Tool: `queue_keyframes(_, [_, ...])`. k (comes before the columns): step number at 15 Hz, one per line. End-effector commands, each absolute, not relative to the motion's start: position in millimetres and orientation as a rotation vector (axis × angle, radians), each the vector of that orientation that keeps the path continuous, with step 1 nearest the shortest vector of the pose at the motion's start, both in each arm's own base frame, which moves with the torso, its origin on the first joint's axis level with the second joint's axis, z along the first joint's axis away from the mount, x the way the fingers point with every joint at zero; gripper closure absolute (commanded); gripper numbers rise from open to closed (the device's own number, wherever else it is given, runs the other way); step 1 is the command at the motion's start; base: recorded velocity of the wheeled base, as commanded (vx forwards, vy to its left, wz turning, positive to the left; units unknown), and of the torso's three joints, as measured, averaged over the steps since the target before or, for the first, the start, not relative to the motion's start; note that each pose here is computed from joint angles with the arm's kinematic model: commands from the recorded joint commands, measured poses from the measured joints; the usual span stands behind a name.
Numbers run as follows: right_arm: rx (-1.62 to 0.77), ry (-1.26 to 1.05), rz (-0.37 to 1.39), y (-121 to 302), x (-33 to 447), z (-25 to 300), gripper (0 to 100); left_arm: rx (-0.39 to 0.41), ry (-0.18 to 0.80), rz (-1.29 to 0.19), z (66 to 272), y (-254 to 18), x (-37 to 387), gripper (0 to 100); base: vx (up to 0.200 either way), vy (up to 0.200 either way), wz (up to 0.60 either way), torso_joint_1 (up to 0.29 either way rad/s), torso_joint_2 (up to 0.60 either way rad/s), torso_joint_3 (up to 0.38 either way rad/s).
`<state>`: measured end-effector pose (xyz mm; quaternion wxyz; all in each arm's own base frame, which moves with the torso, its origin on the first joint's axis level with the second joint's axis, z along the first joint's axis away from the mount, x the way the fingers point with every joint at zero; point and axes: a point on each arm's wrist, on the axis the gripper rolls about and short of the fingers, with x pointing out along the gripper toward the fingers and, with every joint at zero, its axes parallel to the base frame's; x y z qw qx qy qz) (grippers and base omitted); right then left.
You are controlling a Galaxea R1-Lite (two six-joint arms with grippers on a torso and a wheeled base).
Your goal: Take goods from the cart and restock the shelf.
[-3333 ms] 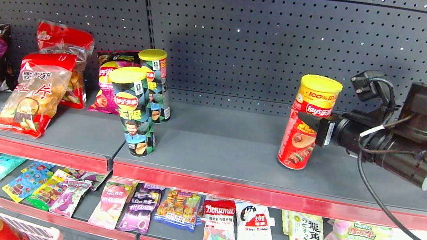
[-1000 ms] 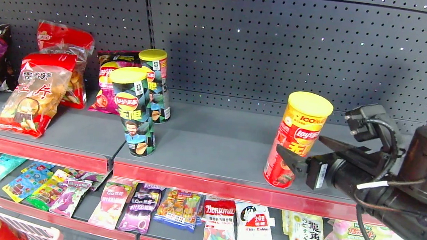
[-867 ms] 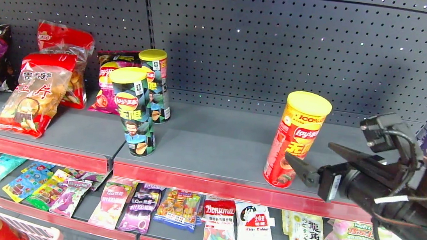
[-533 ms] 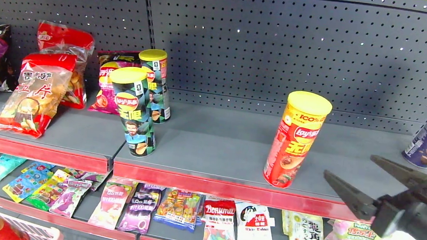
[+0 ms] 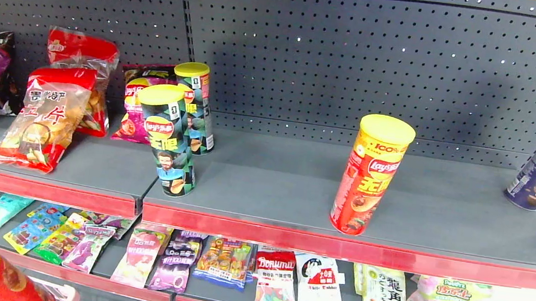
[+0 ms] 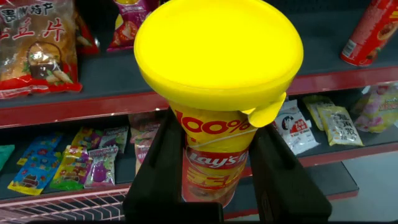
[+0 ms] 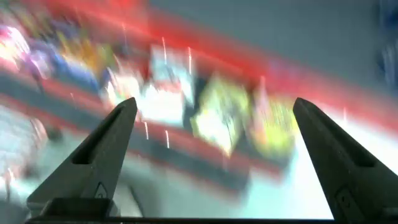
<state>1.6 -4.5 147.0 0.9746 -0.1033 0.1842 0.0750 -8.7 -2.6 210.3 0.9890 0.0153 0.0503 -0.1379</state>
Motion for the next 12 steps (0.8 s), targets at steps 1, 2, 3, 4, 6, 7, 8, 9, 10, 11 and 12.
queue_keyframes(1, [-0.127,0.22,-0.085,-11,-39,146,0,0.026,0.149,-0.306,214,-5,3,100,0.0,0.0,0.0,0.0,0.0,0.0])
queue_keyframes(2, [-0.118,0.238,-0.154,-8,-39,142,0,0.023,0.155,-0.321,215,-5,6,100,0.0,0.0,0.0,0.0,0.0,0.0])
queue_keyframes(3, [-0.108,0.239,-0.177,-6,-39,135,0,0.022,0.15,-0.331,216,-6,9,100,0.0,0.0,0.0,0.0,0.0,0.0])
queue_keyframes(4, [-0.105,0.215,-0.132,-5,-43,125,0,0.024,0.145,-0.335,217,-6,12,100,0.0,0.0,0.0,0.0,0.0,0.0])
queue_keyframes(6, [-0.094,0.202,-0.07,-4,-43,108,0,0.021,0.152,-0.354,219,-7,18,100,0.0,0.0,0.0,0.0,0.0,0.0])
queue_keyframes(7, [-0.079,0.131,-0.024,-2,-37,107,0,0.019,0.13,-0.376,220,-8,20,100,0.0,0.0,0.0,0.0,0.0,0.0])
queue_keyframes(8, [-0.083,0.098,0.052,0,-29,97,0,0.016,0.121,-0.405,220,-9,20,100,0.0,0.0,0.0,0.0,0.0,0.0])
queue_keyframes(9, [-0.076,0.05,0.06,1,-23,85,0,0.015,0.119,-0.429,219,-9,19,100,0.0,0.0,0.0,0.0,0.0,0.0])
queue_keyframes(10, [-0.064,0.009,0.056,1,-22,85,0,0.015,0.117,-0.431,219,-9,19,100,0.0,0.0,0.0,0.0,0.0,0.0])
queue_keyframes(11, [-0.069,-0.006,0.037,1,-25,84,0,0.015,0.111,-0.431,220,-9,18,100,0.0,0.0,0.0,0.0,0.0,0.0])
queue_keyframes(12, [-0.08,-0.016,0.019,0,-26,84,0,0.016,0.108,-0.431,221,-9,18,100,0.0,0.0,0.0,0.0,0.0,0.0])
